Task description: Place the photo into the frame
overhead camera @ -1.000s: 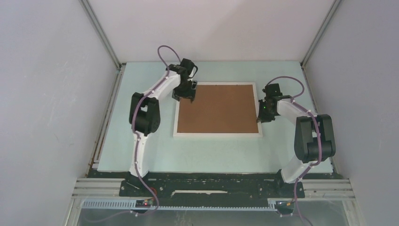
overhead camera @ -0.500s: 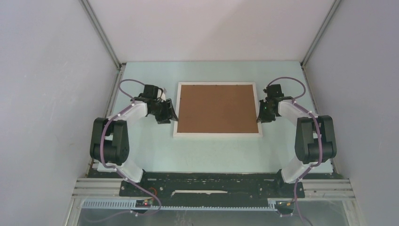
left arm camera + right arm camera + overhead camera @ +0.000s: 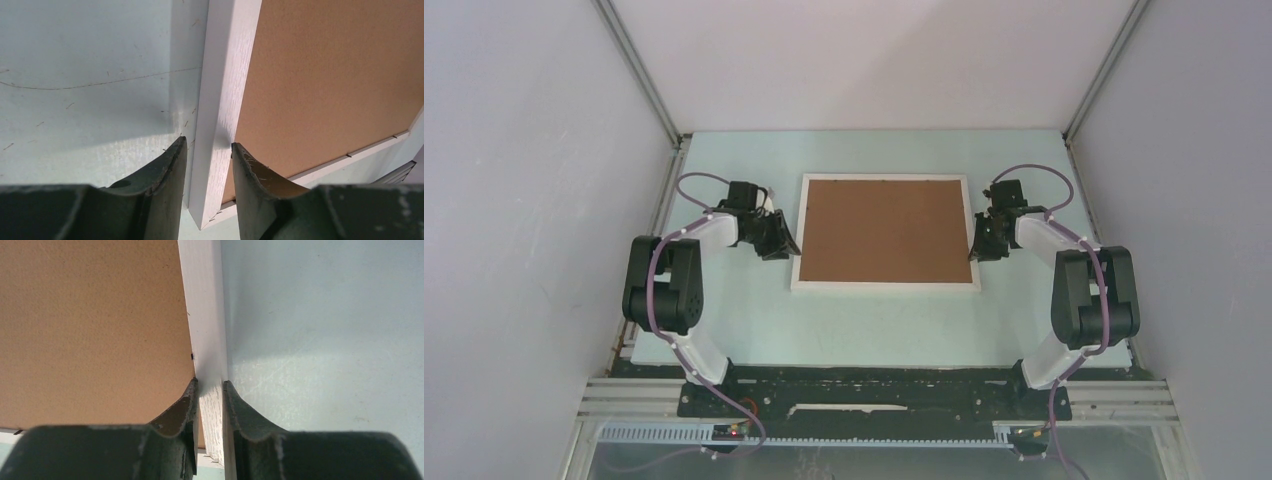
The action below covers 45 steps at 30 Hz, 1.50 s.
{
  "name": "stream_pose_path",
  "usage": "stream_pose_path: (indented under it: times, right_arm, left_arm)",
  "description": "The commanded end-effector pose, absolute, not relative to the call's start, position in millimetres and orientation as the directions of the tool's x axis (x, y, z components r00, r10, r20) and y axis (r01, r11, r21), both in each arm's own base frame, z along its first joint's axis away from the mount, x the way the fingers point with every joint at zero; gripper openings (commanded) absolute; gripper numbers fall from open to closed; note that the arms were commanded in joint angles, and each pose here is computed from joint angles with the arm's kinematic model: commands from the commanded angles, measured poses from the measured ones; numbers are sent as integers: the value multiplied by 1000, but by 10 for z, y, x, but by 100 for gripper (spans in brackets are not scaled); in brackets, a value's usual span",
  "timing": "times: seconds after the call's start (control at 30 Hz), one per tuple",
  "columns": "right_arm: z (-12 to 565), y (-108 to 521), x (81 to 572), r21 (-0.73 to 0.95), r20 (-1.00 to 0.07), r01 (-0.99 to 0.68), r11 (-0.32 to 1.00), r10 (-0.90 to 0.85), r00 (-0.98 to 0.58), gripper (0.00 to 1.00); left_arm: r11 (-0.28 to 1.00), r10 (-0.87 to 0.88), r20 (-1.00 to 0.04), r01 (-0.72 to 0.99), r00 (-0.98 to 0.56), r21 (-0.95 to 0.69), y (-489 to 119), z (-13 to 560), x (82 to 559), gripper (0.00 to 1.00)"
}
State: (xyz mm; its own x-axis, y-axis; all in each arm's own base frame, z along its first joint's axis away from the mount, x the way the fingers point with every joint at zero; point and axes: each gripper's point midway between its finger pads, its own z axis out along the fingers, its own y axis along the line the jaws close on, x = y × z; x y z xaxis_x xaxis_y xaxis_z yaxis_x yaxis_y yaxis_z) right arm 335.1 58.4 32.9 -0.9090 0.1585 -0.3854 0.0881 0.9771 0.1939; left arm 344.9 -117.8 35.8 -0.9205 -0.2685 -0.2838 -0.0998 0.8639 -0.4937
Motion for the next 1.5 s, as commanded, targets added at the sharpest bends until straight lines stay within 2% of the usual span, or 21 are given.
stream_pose_path:
  times: [0.0,0.7,1.03,1.27,1.33,1.4,1.47]
  right_arm:
    - [318,742,3243,242,-356,63,968,149,-922,0]
    - [330,757,3232,236,-359,53,970,138,-923,0]
    - [337,770,3228,234,-362,48,971,132,-923,0]
    - [364,790,3227,235,-368,40,971,127,-921,0]
    - [362,798,3223,236,-367,37,971,124,-922,0]
    - [363,803,3221,236,-367,36,971,123,-922,0]
    - [372,807,3221,238,-369,34,971,123,-921,0]
  left_arm:
    - [876,-253,-290,-92,-923,-473,-1133,341,3398,33]
    - [910,-180,-244,-67,-953,-409,-1281,159,3207,35]
    - [958,-78,-223,-11,-972,-288,-1399,93,2986,35]
    - [989,-78,-203,-51,-976,-136,-1358,-76,2839,33]
    - [988,-86,-225,-54,-970,-146,-1391,-69,2872,33]
    - [985,-91,-265,-48,-960,-165,-1426,21,2940,38]
    - [982,-90,-311,-31,-946,-189,-1445,168,3015,51]
